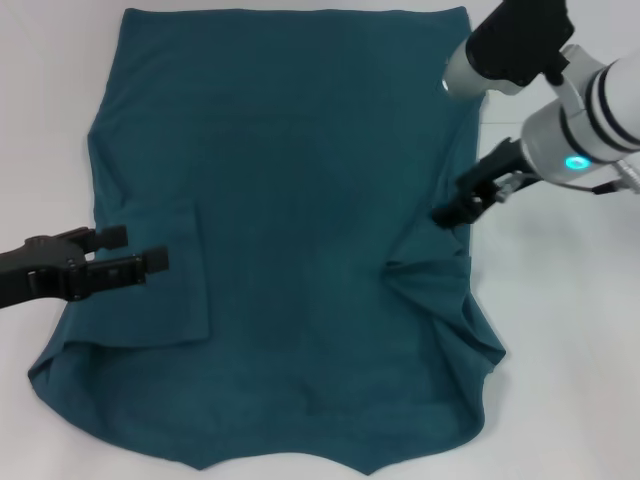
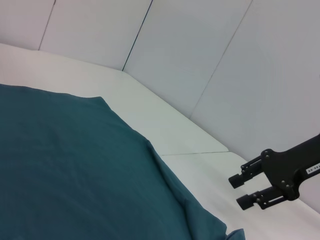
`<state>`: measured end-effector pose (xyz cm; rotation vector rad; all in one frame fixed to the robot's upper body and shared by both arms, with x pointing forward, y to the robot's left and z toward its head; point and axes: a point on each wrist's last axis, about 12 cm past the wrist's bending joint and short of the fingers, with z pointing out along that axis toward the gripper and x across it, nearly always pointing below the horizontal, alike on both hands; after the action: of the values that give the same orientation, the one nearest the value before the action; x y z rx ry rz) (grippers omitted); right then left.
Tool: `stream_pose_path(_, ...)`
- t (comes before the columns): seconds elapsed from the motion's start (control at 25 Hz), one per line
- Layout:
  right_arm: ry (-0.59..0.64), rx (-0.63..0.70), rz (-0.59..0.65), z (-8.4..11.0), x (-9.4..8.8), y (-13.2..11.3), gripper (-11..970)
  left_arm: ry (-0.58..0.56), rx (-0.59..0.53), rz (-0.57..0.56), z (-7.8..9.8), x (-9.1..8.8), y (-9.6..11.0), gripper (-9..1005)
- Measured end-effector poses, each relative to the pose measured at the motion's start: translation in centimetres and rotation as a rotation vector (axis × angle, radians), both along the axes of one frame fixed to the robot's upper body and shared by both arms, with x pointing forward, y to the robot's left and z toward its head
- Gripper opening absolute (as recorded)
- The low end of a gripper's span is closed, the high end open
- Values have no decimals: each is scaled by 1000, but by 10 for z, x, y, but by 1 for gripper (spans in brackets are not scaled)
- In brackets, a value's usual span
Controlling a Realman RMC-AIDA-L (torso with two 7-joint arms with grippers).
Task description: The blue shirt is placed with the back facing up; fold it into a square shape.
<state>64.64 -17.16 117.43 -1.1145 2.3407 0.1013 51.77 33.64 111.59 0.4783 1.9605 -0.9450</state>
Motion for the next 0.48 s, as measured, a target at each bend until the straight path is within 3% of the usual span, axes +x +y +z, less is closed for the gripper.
stream_pose_path(0.2,32,-133,-67,2,-7,-22,623,-1,-1,4,1,-1,2,947)
stream_pose_path(0.44,102,-173,-64,-12,-20,-32,784,-3,-3,9,1,-1,3,947)
stream_pose_path(0.48,111,-170,-62,-16,-22,-33,749,-3,-3,9,1,-1,3,947)
